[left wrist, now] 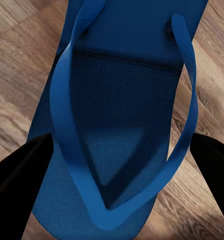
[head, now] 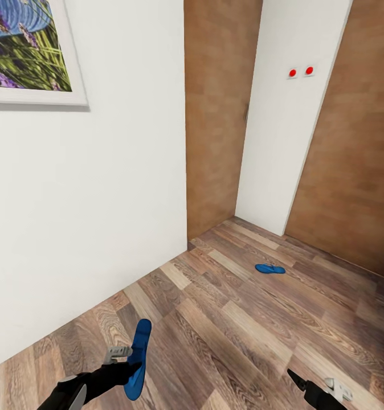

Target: In the bedroom, move the book from the bed onto either nightstand, and place the two sandals side by side next to the bed.

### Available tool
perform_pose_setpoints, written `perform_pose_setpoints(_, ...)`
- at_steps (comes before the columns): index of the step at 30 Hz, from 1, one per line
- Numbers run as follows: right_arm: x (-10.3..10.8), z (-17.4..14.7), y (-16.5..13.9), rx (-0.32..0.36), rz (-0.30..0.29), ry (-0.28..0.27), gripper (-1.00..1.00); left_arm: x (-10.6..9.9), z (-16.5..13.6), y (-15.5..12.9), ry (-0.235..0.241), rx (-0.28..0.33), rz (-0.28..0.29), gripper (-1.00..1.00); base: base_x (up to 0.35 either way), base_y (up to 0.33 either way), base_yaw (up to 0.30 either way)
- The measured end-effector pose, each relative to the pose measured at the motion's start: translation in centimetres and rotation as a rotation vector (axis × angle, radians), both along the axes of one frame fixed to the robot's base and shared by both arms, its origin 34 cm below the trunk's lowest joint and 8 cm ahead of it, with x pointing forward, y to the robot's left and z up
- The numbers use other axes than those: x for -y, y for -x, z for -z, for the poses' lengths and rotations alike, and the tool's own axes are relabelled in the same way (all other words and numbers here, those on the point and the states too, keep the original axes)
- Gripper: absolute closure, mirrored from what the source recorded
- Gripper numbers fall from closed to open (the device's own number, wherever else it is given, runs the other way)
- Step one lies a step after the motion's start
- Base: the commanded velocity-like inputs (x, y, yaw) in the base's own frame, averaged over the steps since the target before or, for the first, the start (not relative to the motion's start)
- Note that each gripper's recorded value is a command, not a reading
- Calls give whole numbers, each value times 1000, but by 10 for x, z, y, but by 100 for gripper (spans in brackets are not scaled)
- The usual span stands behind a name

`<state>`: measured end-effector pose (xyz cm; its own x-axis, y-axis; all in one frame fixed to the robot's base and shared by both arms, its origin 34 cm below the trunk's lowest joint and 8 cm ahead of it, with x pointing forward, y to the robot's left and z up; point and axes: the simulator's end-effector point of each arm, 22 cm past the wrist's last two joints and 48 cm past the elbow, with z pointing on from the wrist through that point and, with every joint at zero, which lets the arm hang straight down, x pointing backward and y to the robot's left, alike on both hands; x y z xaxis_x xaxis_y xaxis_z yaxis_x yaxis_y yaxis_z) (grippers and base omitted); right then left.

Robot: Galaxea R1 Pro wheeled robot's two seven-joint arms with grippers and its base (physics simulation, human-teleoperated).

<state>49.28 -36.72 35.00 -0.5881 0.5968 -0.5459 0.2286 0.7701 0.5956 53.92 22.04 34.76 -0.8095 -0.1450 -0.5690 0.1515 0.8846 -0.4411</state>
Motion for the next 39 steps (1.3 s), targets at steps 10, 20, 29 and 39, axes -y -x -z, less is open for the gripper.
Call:
perform_pose_setpoints(10, 0, 0, 0, 1, 0, 0, -100, 0, 0, 0, 0, 1, 0, 100, 218, 0, 0)
perform_pose_setpoints(20, 0, 0, 0, 0, 0, 0, -100, 0, 0, 0, 0, 0, 0, 100, 288, 0, 0)
perform_pose_setpoints(29, 0, 0, 0, 0, 0, 0, -100, 0, 0, 0, 0, 0, 0, 100, 34, 0, 0)
perform_pose_setpoints(39, 0, 0, 0, 0, 0, -1, -100, 0, 0, 0, 0, 0, 0, 100, 23, 0, 0)
